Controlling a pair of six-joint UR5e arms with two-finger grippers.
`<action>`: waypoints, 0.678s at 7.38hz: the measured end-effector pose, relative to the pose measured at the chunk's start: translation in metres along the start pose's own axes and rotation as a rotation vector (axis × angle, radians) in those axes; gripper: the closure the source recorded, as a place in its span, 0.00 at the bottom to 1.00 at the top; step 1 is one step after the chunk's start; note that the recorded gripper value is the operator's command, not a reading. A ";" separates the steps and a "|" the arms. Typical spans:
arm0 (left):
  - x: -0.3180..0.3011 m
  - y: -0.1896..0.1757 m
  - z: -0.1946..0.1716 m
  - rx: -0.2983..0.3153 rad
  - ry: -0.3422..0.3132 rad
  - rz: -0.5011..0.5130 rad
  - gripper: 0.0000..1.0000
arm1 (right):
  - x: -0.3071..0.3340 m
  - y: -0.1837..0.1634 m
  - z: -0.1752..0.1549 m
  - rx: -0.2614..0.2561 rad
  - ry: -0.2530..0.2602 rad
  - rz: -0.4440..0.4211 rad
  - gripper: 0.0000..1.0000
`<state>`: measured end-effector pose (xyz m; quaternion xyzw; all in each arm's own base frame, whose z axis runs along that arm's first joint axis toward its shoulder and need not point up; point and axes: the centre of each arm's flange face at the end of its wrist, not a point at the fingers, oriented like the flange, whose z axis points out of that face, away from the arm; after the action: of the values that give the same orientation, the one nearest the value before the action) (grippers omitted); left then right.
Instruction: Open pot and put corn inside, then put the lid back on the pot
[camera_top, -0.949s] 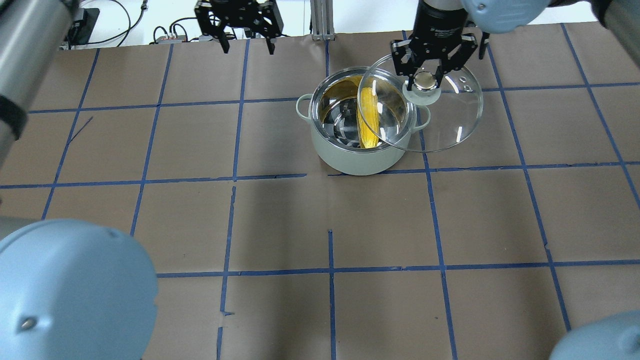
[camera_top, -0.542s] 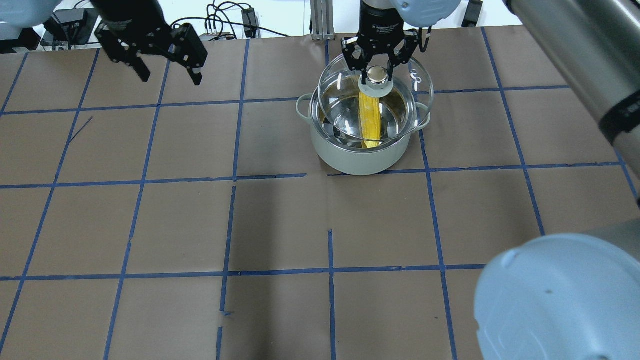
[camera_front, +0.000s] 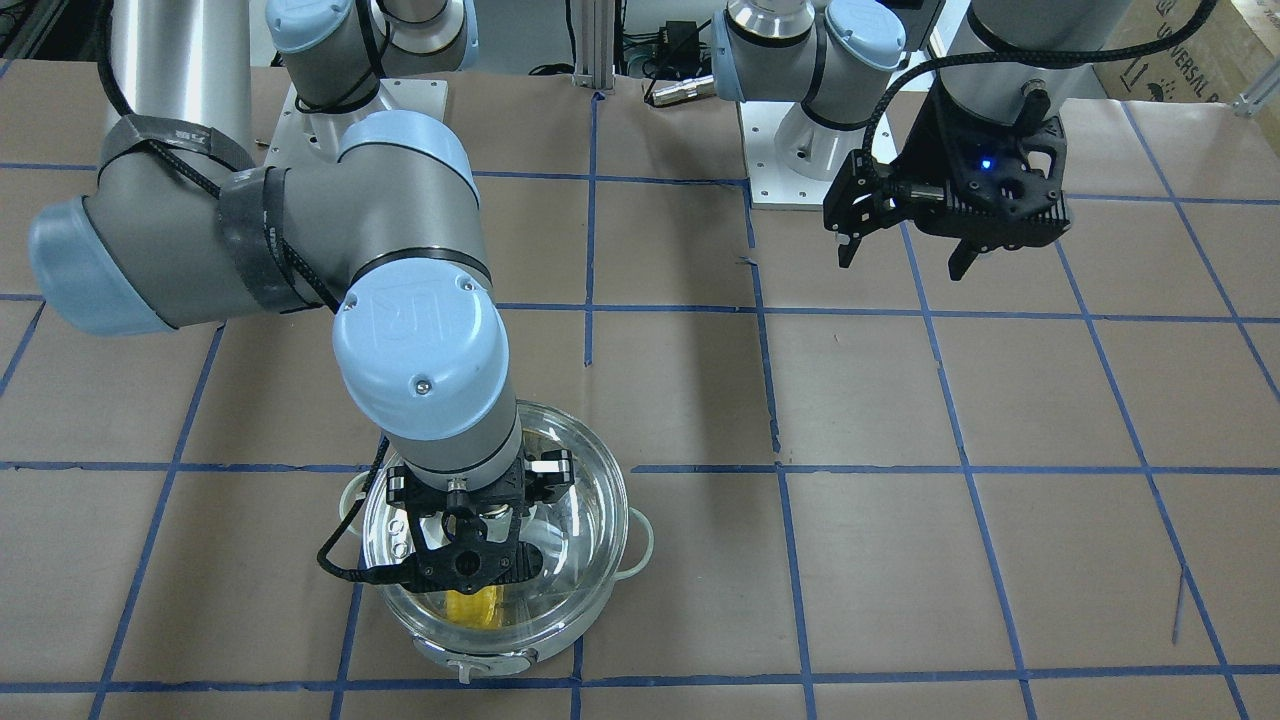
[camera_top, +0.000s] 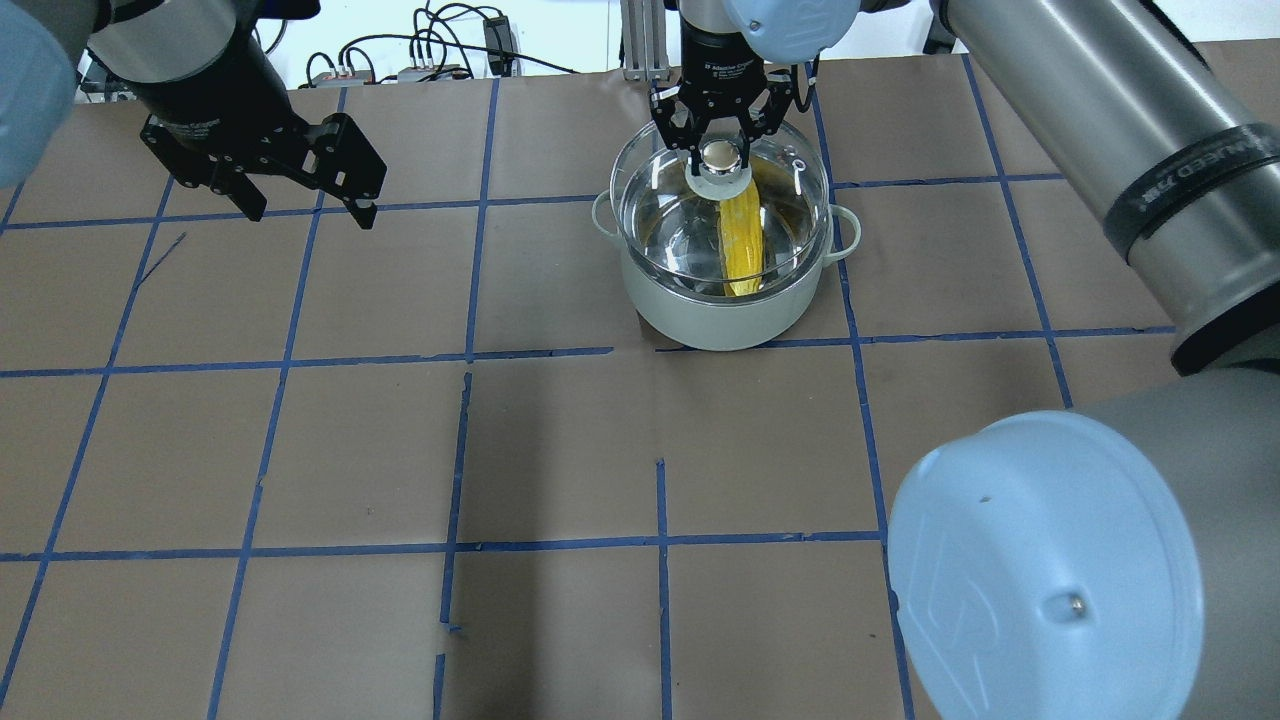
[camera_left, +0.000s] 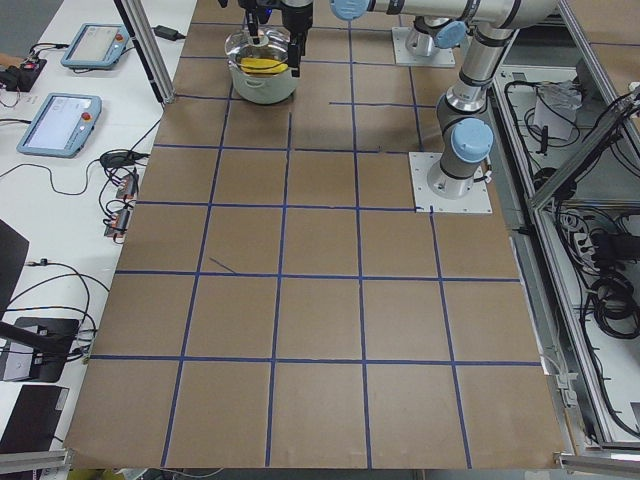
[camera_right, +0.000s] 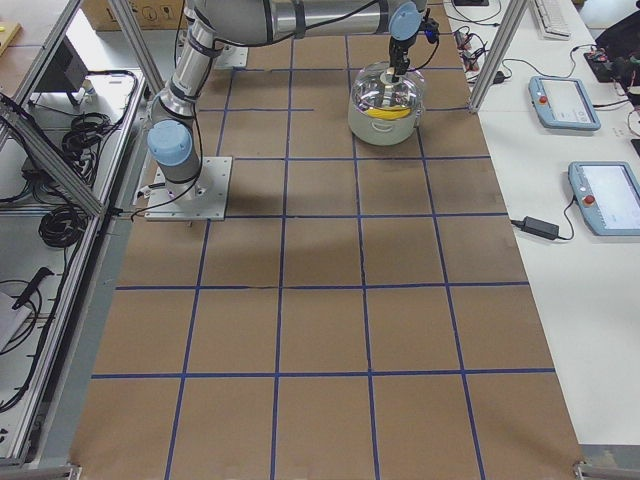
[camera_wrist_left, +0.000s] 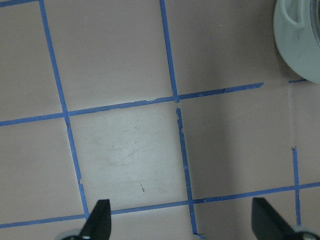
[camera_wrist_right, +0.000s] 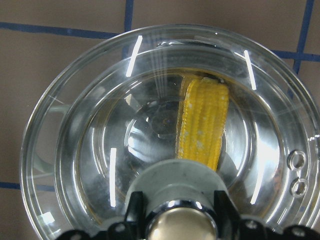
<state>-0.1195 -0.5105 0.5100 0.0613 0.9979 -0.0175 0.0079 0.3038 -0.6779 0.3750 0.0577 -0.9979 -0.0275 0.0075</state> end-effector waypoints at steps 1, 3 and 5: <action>0.002 0.001 -0.001 0.014 -0.002 -0.005 0.00 | -0.002 -0.001 0.005 -0.007 0.001 -0.004 0.69; 0.001 0.017 -0.002 0.012 -0.003 -0.028 0.00 | -0.003 -0.002 0.013 -0.020 0.003 -0.007 0.69; -0.010 0.029 0.000 0.011 -0.003 -0.072 0.00 | -0.002 -0.002 0.018 -0.030 0.005 -0.012 0.69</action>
<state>-0.1062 -0.4830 0.5089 0.0255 0.9994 -0.0236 0.0087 0.3053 -0.6784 0.3574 0.0636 -0.9970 -0.0426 0.0105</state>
